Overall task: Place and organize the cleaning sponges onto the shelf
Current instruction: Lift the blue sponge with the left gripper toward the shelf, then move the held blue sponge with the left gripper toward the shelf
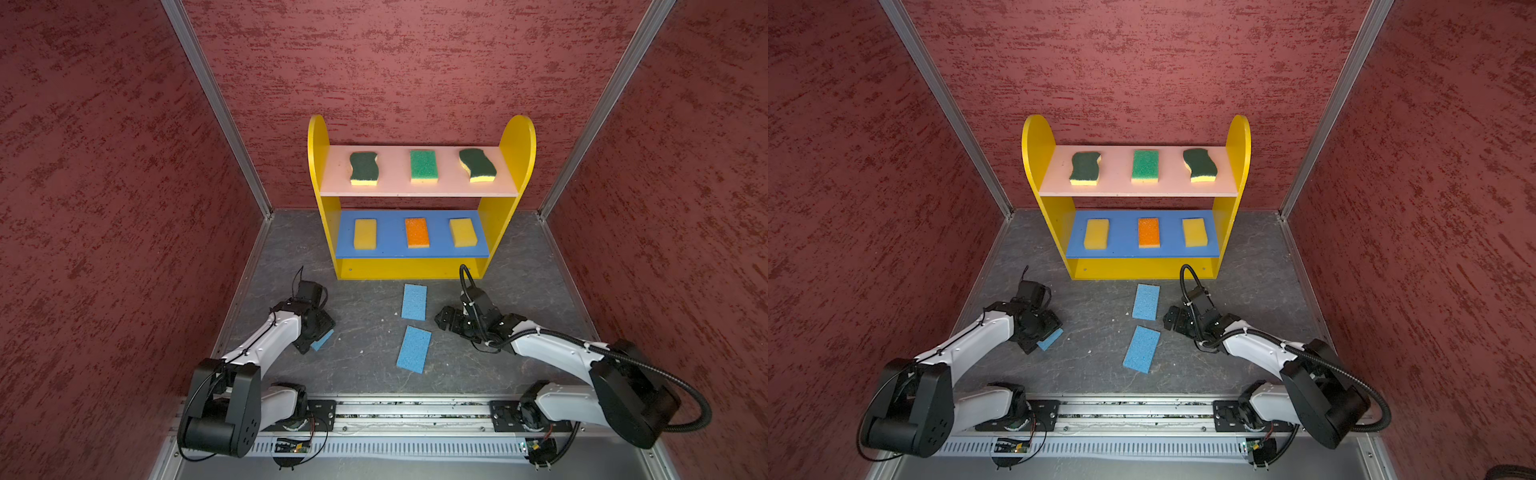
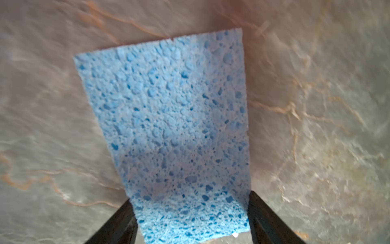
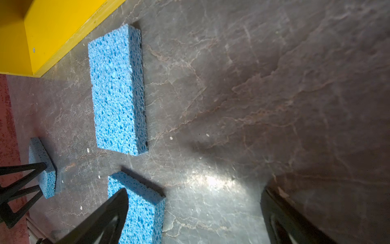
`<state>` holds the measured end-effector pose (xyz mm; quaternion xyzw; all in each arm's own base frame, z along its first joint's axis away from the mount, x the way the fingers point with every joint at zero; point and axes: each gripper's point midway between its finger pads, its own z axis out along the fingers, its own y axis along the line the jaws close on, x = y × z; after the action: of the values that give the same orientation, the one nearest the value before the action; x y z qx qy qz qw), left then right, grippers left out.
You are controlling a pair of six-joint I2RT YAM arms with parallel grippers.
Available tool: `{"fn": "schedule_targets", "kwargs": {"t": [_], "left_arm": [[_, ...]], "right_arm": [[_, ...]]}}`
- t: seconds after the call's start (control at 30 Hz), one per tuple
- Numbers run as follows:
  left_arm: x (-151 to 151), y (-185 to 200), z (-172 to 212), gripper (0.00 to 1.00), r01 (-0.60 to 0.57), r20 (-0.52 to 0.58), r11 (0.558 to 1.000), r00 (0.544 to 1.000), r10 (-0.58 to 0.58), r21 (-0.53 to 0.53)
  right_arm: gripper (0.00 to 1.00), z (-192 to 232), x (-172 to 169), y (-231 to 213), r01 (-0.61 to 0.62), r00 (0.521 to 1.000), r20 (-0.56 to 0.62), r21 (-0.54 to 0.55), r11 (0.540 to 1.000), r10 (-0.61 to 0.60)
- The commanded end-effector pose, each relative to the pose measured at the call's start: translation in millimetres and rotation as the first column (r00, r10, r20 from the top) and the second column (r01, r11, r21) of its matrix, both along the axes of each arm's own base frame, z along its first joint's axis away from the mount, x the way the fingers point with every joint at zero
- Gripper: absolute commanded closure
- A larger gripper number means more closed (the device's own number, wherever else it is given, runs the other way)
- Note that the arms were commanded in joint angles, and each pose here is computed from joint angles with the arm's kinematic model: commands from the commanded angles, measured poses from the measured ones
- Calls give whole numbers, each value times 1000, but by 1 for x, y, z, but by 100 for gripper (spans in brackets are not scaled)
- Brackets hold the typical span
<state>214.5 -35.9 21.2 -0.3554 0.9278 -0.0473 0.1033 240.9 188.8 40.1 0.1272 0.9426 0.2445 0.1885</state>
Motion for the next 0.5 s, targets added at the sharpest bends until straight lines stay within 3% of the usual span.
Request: {"fn": "schedule_targets", "kwargs": {"t": [0.0, 0.13, 0.3, 0.47], "left_arm": [[11, -16, 8, 21, 71, 37, 997, 997, -71, 13], [12, -32, 14, 21, 186, 28, 980, 982, -188, 77], [7, -58, 9, 21, 272, 55, 962, 961, -272, 17], [-1, -78, 4, 21, 372, 33, 928, 928, -372, 21]], "right_arm": [[1, -23, -25, -24, 15, 995, -98, -105, 994, -25], [1, -18, -26, -26, 22, 996, -85, -103, 994, -31], [1, -14, -27, -29, 30, 996, -83, -113, 993, -39], [1, -13, -30, -31, 45, 995, -87, -104, 994, -54]]}}
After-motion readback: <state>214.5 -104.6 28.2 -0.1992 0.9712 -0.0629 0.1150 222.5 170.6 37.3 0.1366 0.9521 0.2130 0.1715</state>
